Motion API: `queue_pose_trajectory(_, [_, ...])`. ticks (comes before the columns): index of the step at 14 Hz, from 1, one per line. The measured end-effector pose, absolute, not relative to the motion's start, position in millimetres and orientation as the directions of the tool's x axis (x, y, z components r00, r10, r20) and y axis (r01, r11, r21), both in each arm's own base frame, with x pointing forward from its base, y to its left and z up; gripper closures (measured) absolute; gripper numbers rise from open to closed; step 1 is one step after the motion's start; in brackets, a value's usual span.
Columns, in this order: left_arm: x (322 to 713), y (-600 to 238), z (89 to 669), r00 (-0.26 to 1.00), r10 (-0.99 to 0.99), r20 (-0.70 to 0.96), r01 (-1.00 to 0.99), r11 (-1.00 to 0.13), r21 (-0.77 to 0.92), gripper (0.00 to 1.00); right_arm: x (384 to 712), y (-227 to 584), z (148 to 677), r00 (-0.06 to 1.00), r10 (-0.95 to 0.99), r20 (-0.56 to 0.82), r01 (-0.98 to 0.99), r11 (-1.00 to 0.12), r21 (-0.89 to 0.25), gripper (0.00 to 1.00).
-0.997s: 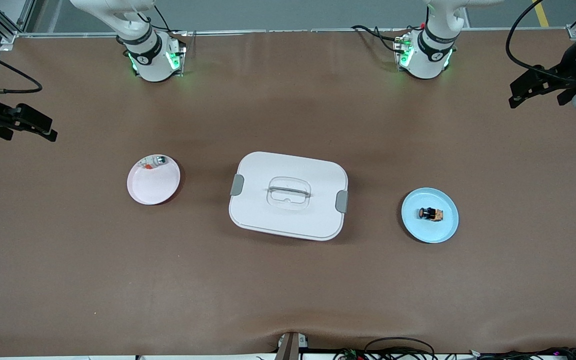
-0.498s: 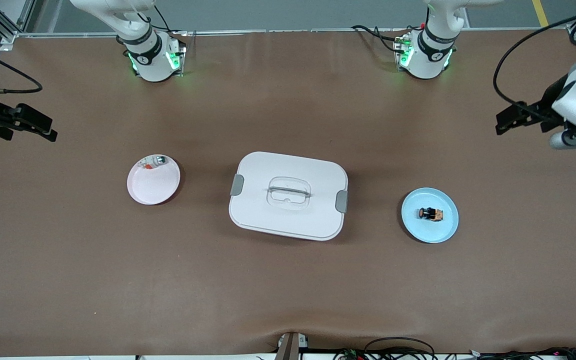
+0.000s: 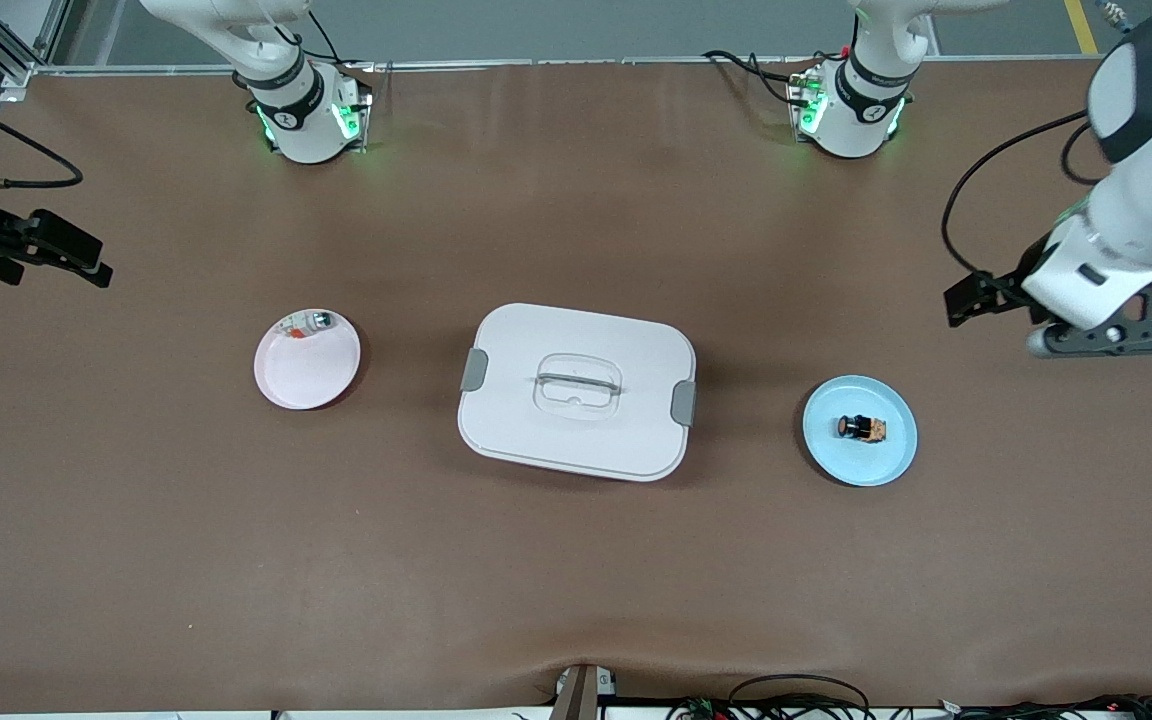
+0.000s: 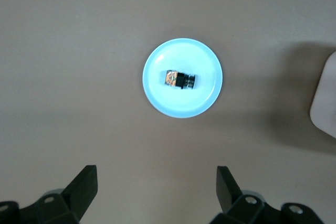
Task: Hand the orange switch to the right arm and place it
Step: 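Move the left gripper down over the orange switch on the blue plate, then lower the left gripper and close it on the orange switch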
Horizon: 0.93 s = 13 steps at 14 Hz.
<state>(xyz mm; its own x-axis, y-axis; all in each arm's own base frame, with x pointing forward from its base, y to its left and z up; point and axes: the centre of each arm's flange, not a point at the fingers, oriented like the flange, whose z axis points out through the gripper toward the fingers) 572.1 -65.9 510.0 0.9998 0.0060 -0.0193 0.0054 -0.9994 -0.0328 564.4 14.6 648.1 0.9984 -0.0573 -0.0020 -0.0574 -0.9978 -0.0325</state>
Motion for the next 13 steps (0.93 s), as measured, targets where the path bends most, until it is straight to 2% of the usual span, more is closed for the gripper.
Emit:
queue_pose_trajectory(8, [586, -87, 392, 0.998, -0.044, 0.047, -0.043, -0.999, -0.011, 0.0, 564, 15, 648, 0.998, -0.058, -0.002, -0.058, -0.998, -0.032, 0.0])
queue_pose_trajectory(13, [600, -95, 332, 0.985, -0.164, 0.045, -0.163, -0.986, -0.037, 0.0, 564, 15, 648, 0.998, -0.058, -0.002, -0.058, -0.998, -0.032, 0.0])
